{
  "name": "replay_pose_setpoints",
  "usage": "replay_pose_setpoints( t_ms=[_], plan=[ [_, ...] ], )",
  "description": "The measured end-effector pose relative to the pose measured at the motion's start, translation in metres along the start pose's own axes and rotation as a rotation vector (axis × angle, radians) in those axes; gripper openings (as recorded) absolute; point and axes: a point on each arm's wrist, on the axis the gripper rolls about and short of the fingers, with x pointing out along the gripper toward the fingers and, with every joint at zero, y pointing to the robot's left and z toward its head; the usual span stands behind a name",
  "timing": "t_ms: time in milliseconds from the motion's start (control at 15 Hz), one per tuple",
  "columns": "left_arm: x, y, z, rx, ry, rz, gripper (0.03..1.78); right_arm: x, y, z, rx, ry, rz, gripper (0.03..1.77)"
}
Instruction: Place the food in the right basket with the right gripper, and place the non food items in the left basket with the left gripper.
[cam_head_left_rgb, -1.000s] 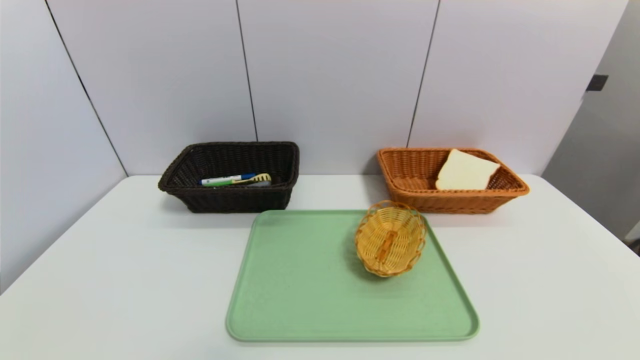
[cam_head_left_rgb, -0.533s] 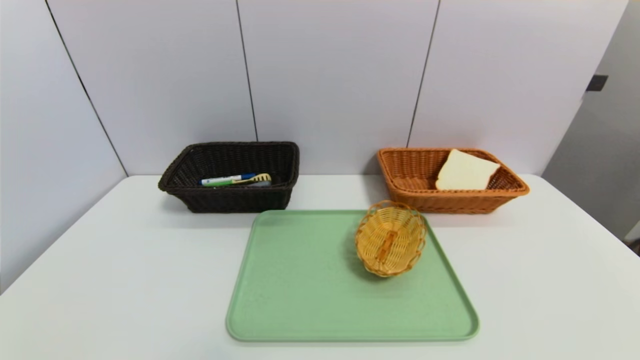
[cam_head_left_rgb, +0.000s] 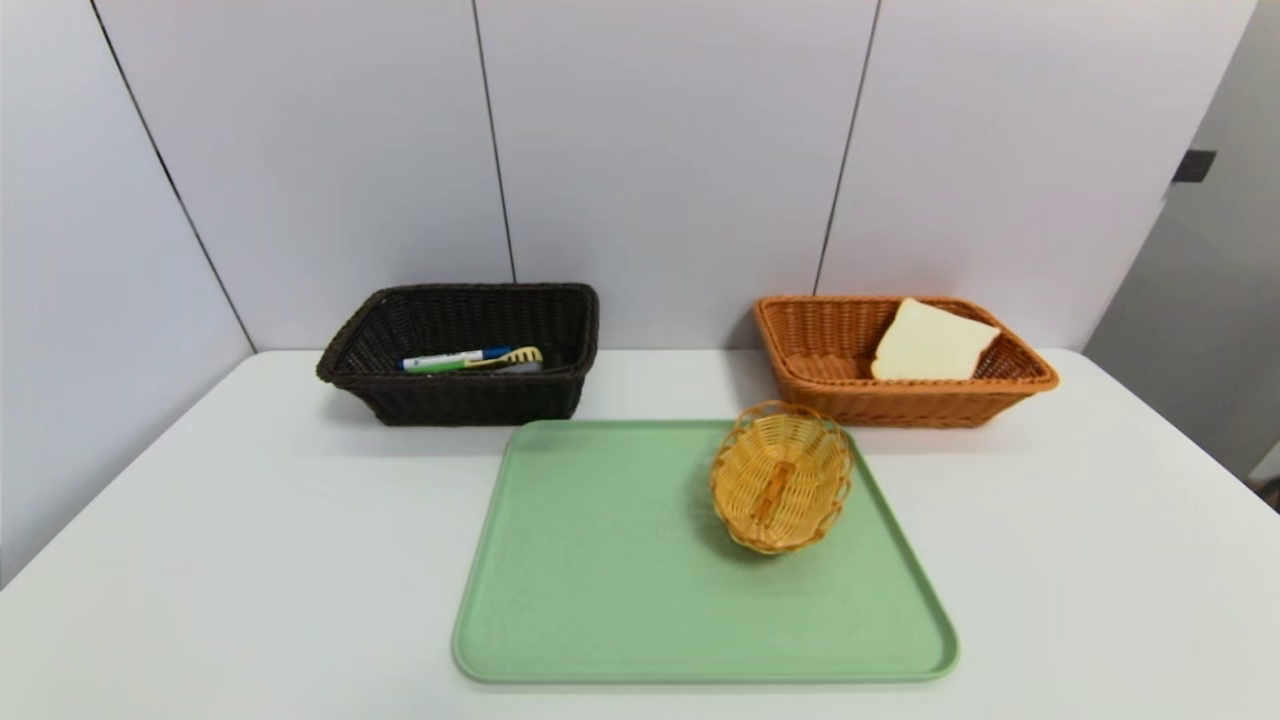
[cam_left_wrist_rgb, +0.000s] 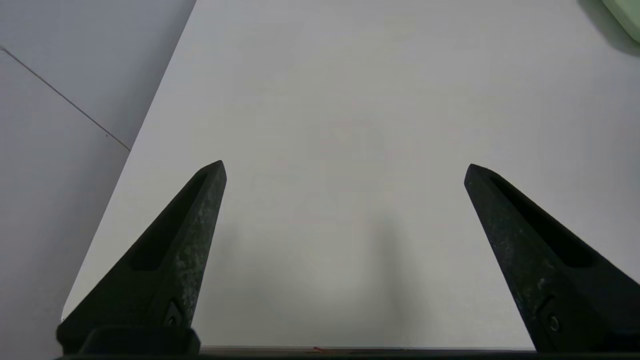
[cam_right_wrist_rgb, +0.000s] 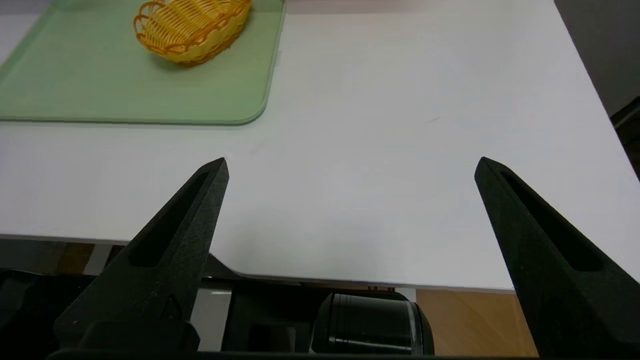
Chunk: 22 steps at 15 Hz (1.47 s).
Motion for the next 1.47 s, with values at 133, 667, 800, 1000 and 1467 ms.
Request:
replay_pose_setpoints(
  t_ms=[133, 667, 800, 1000, 1467],
  plan=[
    [0.001, -0.001, -0.004, -0.001, 0.005, 0.004, 1.69, 0.004, -0.001, -0.007, -0.011, 0.018, 0.006, 1.7],
    [0.01, -0.006, -0.015, -0.008, -0.098, -0.051, 1.69, 0.08, -0.011, -0.052, -0.103, -0.137, -0.116, 1.7],
    [0.014, -0.008, -0.018, -0.008, -0.122, -0.083, 1.69, 0.094, -0.012, -0.066, -0.121, -0.202, -0.117, 1.7],
    [0.02, -0.011, -0.022, -0.015, -0.164, -0.127, 1.69, 0.102, -0.012, -0.091, -0.152, -0.231, -0.12, 1.7],
    [0.023, -0.012, -0.026, -0.112, -0.152, -0.132, 1.69, 0.103, -0.012, -0.103, -0.165, -0.27, -0.114, 1.7]
  ],
)
